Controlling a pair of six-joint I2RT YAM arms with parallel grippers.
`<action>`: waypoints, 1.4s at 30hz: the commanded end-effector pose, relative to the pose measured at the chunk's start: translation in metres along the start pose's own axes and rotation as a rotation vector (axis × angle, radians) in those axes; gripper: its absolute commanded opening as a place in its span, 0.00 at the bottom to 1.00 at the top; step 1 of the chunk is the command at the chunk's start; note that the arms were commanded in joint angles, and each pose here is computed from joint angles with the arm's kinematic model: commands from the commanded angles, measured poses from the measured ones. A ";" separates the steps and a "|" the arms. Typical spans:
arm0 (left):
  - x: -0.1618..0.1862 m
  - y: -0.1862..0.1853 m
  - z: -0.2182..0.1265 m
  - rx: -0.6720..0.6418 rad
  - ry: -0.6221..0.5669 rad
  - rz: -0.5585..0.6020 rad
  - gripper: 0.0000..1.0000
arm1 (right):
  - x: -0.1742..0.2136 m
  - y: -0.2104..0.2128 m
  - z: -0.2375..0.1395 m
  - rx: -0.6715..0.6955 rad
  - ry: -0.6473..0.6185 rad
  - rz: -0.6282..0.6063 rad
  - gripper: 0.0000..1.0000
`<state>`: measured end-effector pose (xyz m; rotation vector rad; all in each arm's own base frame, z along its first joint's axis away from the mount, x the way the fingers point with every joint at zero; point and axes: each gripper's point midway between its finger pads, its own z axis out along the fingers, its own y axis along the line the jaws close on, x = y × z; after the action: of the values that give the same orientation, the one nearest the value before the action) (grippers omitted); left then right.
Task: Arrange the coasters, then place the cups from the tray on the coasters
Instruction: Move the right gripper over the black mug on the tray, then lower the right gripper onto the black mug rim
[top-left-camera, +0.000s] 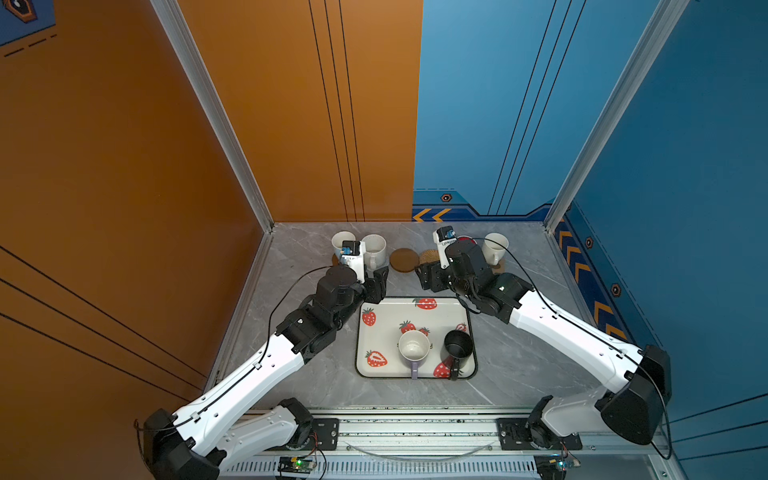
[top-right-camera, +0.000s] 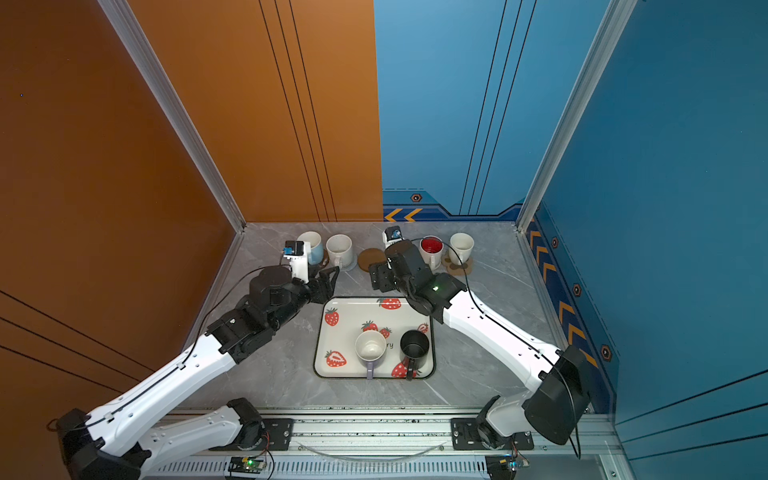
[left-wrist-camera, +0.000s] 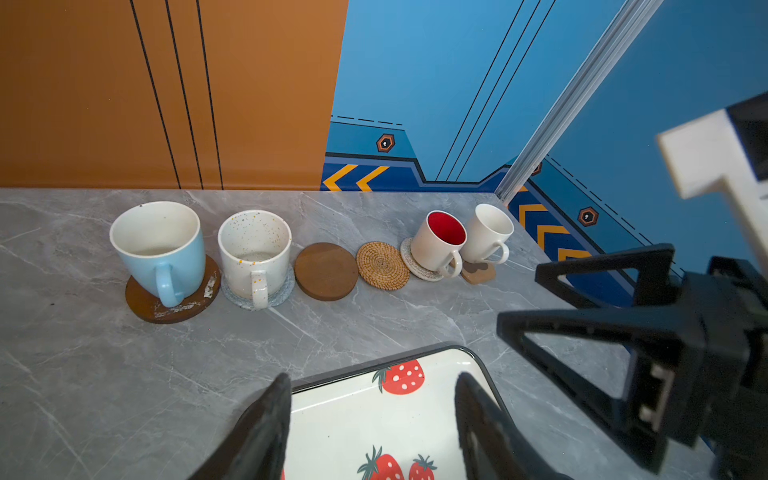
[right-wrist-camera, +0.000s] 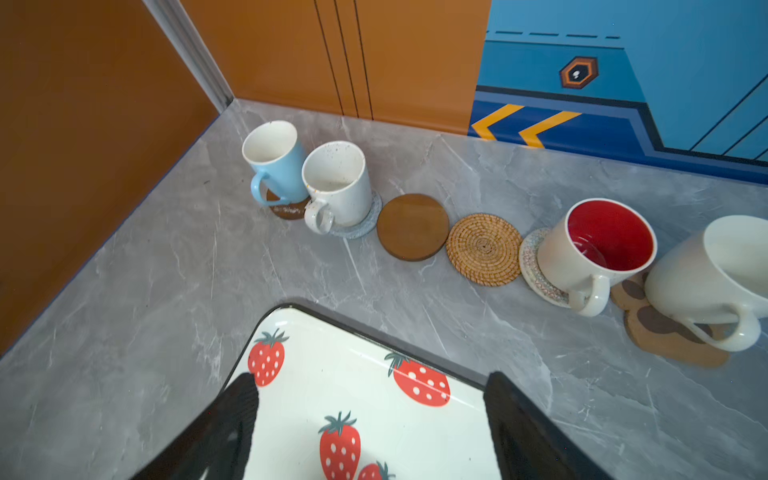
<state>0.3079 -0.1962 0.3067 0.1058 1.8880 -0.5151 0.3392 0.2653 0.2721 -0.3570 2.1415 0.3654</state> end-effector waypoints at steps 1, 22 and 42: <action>-0.001 -0.002 -0.004 0.009 -0.022 0.011 0.64 | 0.012 -0.008 -0.016 0.048 0.080 -0.075 0.84; 0.011 0.010 -0.001 -0.038 -0.015 0.074 0.67 | 0.117 -0.039 -0.103 0.263 0.196 -0.016 0.81; 0.028 0.030 0.014 -0.074 0.027 0.077 0.71 | 0.225 -0.028 -0.104 0.300 0.370 0.173 0.84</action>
<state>0.3176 -0.1796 0.2732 0.1294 1.9153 -0.3832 0.1569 0.1766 0.1474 -0.1708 2.5330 0.0421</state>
